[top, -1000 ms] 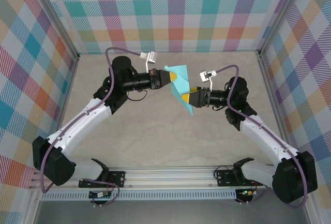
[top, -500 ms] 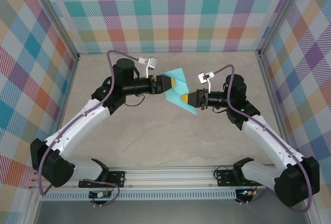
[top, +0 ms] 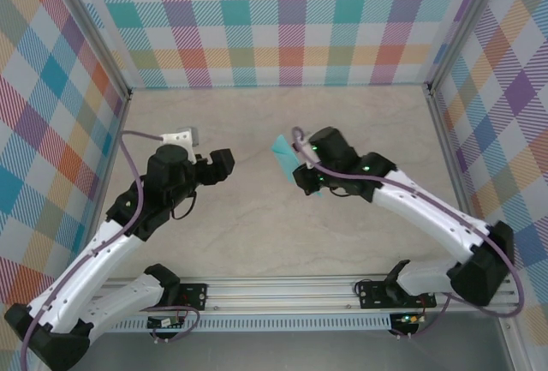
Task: Fold a paper plane with a square sheet of paper (fold left side to right side)
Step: Turn over the paper at the center of the table.
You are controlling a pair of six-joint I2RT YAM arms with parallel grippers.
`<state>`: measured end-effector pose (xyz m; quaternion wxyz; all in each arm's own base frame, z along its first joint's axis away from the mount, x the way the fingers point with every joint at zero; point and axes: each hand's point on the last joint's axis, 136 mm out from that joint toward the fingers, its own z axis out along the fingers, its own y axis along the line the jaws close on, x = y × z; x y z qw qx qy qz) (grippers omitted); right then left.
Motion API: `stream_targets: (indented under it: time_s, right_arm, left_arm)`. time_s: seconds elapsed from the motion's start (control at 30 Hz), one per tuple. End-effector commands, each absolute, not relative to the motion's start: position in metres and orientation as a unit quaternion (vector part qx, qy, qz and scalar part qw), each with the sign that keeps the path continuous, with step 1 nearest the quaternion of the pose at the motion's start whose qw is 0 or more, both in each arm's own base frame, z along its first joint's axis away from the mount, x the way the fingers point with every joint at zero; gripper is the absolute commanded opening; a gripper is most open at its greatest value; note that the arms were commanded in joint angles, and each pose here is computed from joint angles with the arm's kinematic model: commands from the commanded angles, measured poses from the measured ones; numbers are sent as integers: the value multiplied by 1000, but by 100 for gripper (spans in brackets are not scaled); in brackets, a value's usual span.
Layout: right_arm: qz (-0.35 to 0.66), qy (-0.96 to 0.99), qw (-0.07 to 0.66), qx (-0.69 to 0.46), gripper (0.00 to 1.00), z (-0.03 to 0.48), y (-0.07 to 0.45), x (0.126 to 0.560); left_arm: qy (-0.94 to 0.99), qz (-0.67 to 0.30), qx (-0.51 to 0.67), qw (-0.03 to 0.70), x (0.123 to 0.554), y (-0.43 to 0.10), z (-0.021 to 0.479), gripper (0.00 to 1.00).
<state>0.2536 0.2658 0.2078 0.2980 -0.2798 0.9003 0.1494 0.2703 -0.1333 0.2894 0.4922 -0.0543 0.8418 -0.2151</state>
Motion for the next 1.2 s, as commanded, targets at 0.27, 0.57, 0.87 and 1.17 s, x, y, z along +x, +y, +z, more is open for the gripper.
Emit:
stream_targets:
  time_s: [0.27,0.57,0.87,1.17]
  right_arm:
    - [-335,827,230,-387,14,148,247,290]
    - [-437,771,177,-429,15,89,262,294]
    - [-422,773,144,-451,34,60,268,272]
    - [-242,856,150,-431,62,86,281,231]
  left_arm:
    - [812,-126,-147,551,247,-65,300,88]
    - [816,-118,-148,547,244,-61,294,88]
    - [821,-126,-144,537,245,-66,287,88]
    - [833,-158,-123,515,254,-89,278,90]
